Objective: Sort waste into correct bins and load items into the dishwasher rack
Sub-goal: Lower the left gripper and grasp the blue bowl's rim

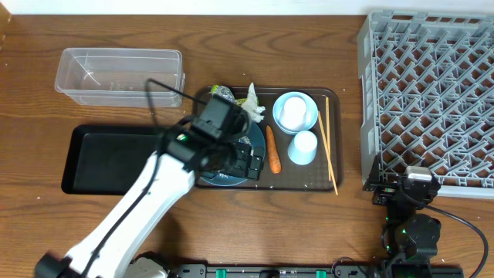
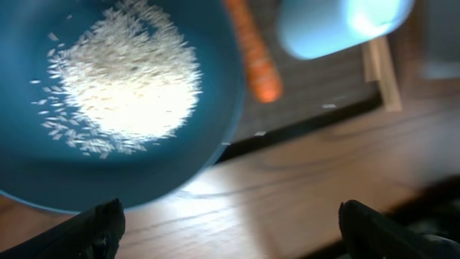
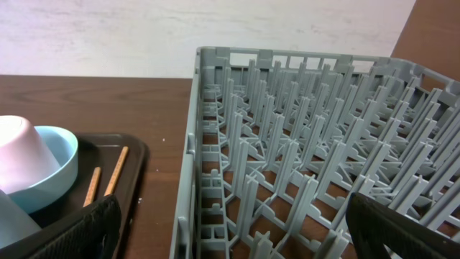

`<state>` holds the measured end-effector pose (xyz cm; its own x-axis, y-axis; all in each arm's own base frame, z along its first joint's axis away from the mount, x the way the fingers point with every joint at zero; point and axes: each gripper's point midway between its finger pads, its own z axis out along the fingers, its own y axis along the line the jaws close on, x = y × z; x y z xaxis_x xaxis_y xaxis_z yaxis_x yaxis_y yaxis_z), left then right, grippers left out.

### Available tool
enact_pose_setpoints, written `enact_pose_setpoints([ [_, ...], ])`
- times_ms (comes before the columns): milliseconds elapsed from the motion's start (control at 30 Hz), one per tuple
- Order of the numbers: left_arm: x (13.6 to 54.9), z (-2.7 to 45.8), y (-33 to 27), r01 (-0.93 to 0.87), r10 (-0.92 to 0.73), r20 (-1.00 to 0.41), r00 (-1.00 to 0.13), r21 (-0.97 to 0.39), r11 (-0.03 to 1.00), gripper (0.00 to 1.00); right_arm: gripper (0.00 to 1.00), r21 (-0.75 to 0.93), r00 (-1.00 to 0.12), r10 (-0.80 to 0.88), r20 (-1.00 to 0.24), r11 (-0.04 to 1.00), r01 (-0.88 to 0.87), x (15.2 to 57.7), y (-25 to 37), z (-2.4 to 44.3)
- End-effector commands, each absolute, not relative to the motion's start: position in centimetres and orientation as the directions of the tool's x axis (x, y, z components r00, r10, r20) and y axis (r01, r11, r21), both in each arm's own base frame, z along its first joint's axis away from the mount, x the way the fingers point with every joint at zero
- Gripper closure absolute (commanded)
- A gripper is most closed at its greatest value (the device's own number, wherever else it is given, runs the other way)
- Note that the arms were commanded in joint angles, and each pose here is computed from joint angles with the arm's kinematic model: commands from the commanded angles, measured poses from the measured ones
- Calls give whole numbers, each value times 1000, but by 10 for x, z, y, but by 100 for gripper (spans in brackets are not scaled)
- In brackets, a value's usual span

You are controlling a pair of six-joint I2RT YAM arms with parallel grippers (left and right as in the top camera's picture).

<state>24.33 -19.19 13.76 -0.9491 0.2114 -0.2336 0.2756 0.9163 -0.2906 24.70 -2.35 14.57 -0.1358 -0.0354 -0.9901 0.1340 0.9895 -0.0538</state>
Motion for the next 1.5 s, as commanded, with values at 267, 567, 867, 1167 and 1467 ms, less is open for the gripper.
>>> enact_pose_setpoints([
  [267,253,72,-204,390,381,-154,-912,-28,921,2,1,-67,-143,-46,-989,986,150,246,-27,145],
  [567,256,44,-208,367,374,-132,-918,77,927,2,1,-68,-143,-46,-989,986,150,246,-27,145],
  [867,257,43,-214,338,356,-173,-919,126,933,2,1,-67,-143,-46,-989,986,150,246,-27,145],
  [1167,262,37,-218,268,283,-214,-935,95,959,0,1,-67,-143,-46,-989,986,150,246,-27,145],
  [1467,262,31,-214,268,286,-215,-934,108,957,3,1,-68,-143,-46,-989,986,150,246,-27,145],
])
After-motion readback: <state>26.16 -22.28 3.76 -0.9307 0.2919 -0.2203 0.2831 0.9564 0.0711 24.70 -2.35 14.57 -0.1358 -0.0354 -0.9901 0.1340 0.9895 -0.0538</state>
